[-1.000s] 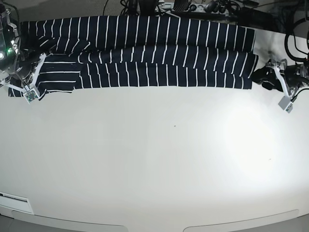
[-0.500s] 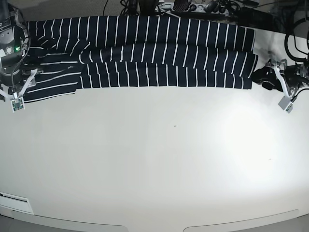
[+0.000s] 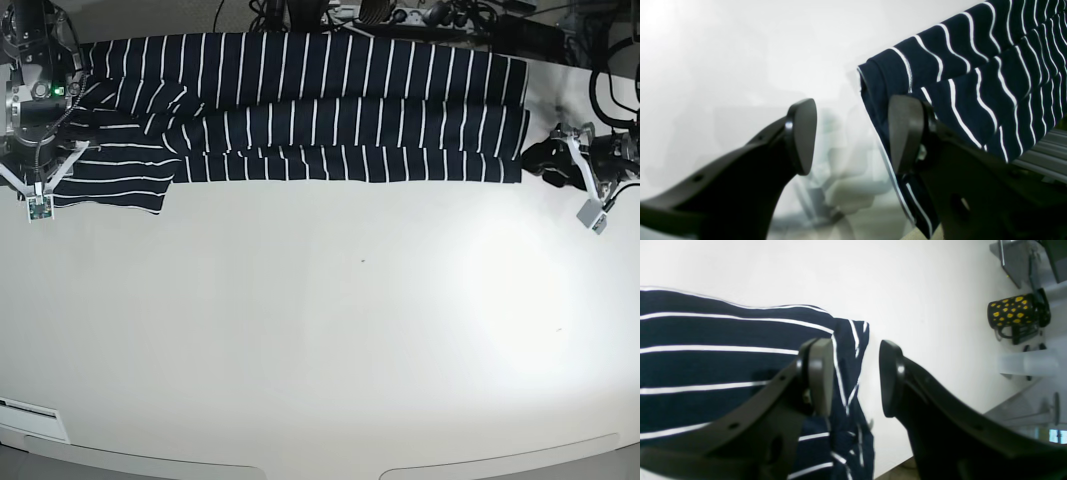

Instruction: Fold the T-shirt properly

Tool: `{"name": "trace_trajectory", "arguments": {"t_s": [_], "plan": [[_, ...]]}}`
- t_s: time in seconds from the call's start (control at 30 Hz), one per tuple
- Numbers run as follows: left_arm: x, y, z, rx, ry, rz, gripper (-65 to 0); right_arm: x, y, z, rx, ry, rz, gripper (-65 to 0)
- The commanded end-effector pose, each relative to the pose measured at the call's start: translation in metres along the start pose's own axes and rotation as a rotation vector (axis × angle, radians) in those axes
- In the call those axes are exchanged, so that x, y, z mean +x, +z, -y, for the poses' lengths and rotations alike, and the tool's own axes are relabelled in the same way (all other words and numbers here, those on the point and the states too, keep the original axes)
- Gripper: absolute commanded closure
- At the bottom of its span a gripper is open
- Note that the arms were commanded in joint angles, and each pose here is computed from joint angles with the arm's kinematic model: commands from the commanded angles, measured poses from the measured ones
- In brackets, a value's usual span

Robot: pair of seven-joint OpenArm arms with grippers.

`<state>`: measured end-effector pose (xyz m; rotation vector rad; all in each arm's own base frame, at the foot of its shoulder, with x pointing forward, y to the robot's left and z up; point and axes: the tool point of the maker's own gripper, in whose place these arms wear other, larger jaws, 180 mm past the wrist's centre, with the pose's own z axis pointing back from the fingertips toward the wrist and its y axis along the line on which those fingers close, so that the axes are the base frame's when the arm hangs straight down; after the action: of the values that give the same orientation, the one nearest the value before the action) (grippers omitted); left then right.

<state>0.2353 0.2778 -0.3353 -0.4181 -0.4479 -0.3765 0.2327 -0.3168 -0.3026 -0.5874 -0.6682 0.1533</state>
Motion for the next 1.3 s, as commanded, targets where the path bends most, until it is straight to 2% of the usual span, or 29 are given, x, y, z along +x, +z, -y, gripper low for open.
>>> {"name": "trace_trajectory", "arguments": {"t_s": [0.0,0.07,0.1,0.17,0.3,0.4,0.47,0.7,0.8,0.97,1.1,1.17,1.27], "plan": [[0.014,0.01,-0.005,0.019,-0.023,0.031,-36.0,0.014,0.003,0.0,0.026,0.009,0.052,-24.4],[0.014,0.01,-0.005,0.019,-0.022,0.03,-36.0,0.016,0.006,-0.029,0.188,0.013,0.064,-22.2],[0.014,0.01,-0.005,0.019,-0.023,0.031,-36.0,0.017,0.009,-0.041,0.261,0.011,0.069,-16.6],[0.015,0.011,-0.005,0.02,-0.024,0.033,-36.0,0.018,0.018,-0.064,0.394,0.015,0.079,0.0],[0.027,0.014,-0.008,0.032,-0.036,0.065,-36.0,0.021,0.045,-0.11,0.682,0.059,0.118,0.0],[0.04,0.02,-0.013,0.057,-0.055,0.096,-36.0,0.014,0.06,-0.129,0.803,0.083,0.12,0.0],[0.047,0.025,-0.017,0.075,-0.049,0.119,-36.0,0.003,0.066,-0.137,0.835,0.103,0.104,0.0],[0.061,0.039,-0.026,0.11,-0.025,0.196,-36.0,-0.058,0.035,-0.144,0.77,0.077,-0.07,0.0],[0.068,0.045,-0.031,0.127,0.036,0.271,-36.0,-0.074,0.028,-0.151,0.78,0.04,-0.112,0.0],[0.075,0.054,-0.025,0.064,0.161,0.401,-36.0,-0.072,0.003,-0.128,0.543,-0.085,-0.154,0.0],[0.059,0.046,-0.017,0.017,0.224,0.409,-36.0,-0.073,-0.007,-0.115,0.383,-0.178,-0.184,0.0],[0.047,0.037,-0.012,-0.004,0.256,0.393,-36.0,-0.074,-0.006,-0.113,0.33,-0.209,-0.19,0.0],[0.03,0.024,-0.001,-0.049,0.304,0.377,-36.0,-0.064,0.0,-0.118,0.335,-0.231,-0.163,0.0]]}}
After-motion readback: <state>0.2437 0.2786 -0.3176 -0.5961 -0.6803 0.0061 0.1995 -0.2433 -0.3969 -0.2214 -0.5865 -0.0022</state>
